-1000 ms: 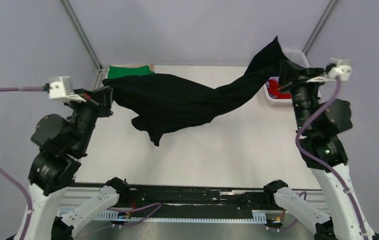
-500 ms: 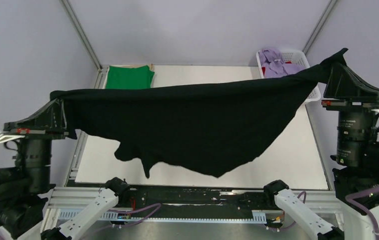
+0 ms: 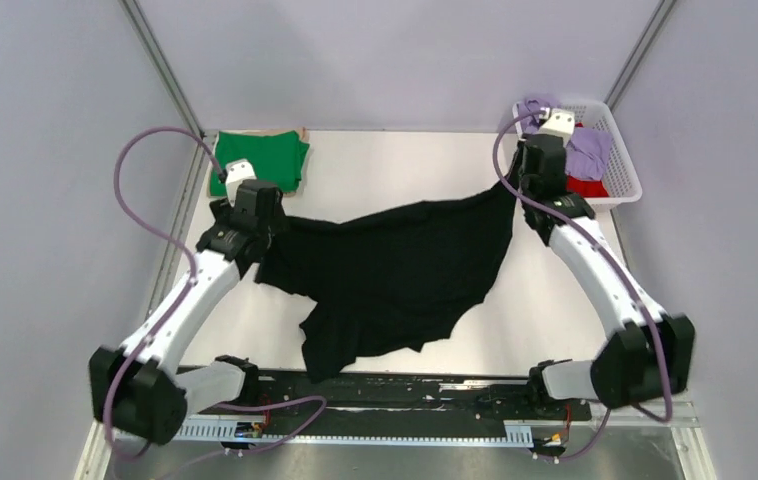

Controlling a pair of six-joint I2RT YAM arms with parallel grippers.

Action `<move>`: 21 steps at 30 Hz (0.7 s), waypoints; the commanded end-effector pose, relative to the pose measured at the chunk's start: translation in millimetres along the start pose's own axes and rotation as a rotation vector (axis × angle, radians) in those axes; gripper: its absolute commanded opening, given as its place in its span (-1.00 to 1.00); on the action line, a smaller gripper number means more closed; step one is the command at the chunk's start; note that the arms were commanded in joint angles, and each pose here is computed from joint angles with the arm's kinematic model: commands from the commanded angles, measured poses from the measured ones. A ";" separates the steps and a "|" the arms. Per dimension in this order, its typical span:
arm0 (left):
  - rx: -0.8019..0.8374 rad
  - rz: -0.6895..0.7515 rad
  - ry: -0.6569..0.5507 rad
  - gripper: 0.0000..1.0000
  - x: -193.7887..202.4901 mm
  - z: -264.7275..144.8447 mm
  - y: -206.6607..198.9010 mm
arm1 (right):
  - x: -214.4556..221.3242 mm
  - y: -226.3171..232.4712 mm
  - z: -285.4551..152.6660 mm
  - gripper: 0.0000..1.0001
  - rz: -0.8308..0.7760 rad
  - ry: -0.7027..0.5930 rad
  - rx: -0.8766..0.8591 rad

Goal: Fold and stack the t-shirts
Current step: Flatten out the tshirt

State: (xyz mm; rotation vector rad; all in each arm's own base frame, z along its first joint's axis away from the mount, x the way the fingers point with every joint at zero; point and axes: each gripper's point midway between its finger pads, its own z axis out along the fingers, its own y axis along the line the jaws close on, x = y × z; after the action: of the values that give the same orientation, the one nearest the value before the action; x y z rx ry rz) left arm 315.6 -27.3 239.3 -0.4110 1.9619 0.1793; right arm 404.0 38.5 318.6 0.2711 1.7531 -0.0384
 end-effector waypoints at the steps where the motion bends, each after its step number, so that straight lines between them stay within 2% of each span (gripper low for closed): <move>1: -0.072 -0.115 0.245 0.94 52.6 58.8 16.8 | 50.0 -6.7 54.9 0.11 0.008 0.143 0.059; 3: -0.096 -0.138 0.315 0.99 57.9 72.2 21.2 | 54.1 -1.8 66.9 0.73 0.007 0.180 0.068; 4: -0.094 -0.144 0.319 0.99 54.4 76.1 19.8 | 52.0 4.0 68.4 0.96 0.014 0.186 0.048; 8: 0.047 -0.183 0.294 1.00 43.5 73.3 -3.7 | 52.0 23.8 54.4 1.00 0.042 0.199 -0.046; 11: 0.206 -0.206 0.327 1.00 50.5 64.9 -29.5 | 67.4 41.8 27.4 1.00 0.072 0.234 -0.137; 16: 0.509 -0.269 0.462 1.00 93.0 51.0 -81.5 | 149.4 93.3 -43.4 1.00 0.181 0.455 -0.370; 21: 0.586 -0.228 0.608 1.00 153.6 48.5 -114.3 | 236.1 126.9 -110.6 1.00 0.178 0.713 -0.520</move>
State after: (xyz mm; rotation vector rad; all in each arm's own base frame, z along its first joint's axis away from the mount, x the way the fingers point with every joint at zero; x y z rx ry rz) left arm 345.3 -99.1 104.2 -0.4290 2.3575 -0.5156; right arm 334.3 172.8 175.4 0.0810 2.1612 0.4873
